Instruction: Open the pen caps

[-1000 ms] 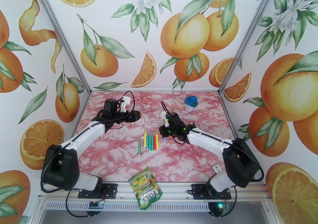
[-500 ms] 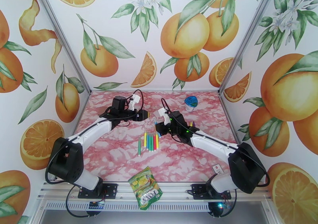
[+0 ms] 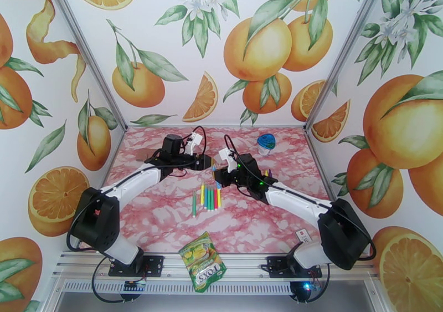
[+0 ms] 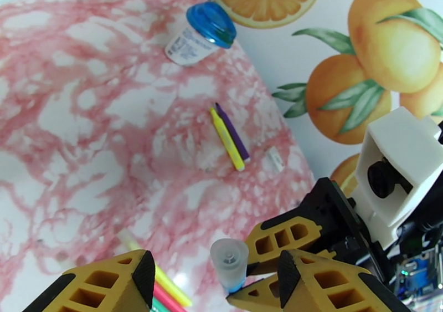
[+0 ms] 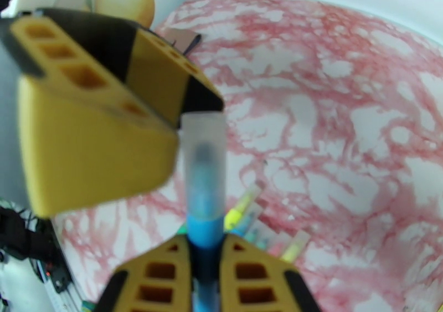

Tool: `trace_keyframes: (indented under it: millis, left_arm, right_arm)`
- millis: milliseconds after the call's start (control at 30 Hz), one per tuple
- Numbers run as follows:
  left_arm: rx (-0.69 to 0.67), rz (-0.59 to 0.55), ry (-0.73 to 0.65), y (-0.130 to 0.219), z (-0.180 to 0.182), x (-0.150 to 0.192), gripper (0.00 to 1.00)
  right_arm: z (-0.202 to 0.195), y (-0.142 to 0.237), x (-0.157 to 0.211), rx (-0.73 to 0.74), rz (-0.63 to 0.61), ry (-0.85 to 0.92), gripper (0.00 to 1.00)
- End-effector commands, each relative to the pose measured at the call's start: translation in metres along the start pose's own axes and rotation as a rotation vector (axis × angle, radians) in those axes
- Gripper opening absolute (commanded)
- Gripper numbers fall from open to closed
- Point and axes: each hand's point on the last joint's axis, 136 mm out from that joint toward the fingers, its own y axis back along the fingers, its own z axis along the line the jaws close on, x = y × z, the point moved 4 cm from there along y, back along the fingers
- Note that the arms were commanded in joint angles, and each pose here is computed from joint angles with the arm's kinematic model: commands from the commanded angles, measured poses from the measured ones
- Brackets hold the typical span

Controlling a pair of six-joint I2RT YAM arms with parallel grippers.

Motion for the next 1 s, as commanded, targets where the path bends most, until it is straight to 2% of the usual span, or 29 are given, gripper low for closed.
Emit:
trace_keyframes:
  millis: [0, 433, 567, 733, 867, 967]
  left_arm:
    - [0.054, -0.037, -0.049, -0.001, -0.017, -0.017, 0.56]
    - [0.08, -0.018, -0.049, -0.009, -0.025, -0.013, 0.41]
    - [0.085, -0.017, -0.051, -0.009, -0.028, -0.012, 0.34]
    - [0.098, -0.016, -0.051, -0.009, -0.031, -0.012, 0.2]
    - [0.1, -0.017, -0.054, -0.009, -0.033, -0.012, 0.12]
    - [0.102, -0.02, -0.053, -0.009, -0.034, -0.012, 0.09]
  right_arm:
    - [0.014, 0.007, -0.015, -0.054, -0.061, 0.031, 0.14]
    - [0.019, 0.012, -0.015, -0.066, -0.074, 0.038, 0.14]
    - [0.018, 0.013, -0.015, -0.061, -0.076, 0.038, 0.13]
    - [0.018, 0.016, -0.014, -0.057, -0.082, 0.039, 0.14]
    - [0.017, 0.017, -0.012, -0.05, -0.082, 0.039, 0.2]
    - [0.016, 0.016, -0.01, -0.046, -0.074, 0.038, 0.26]
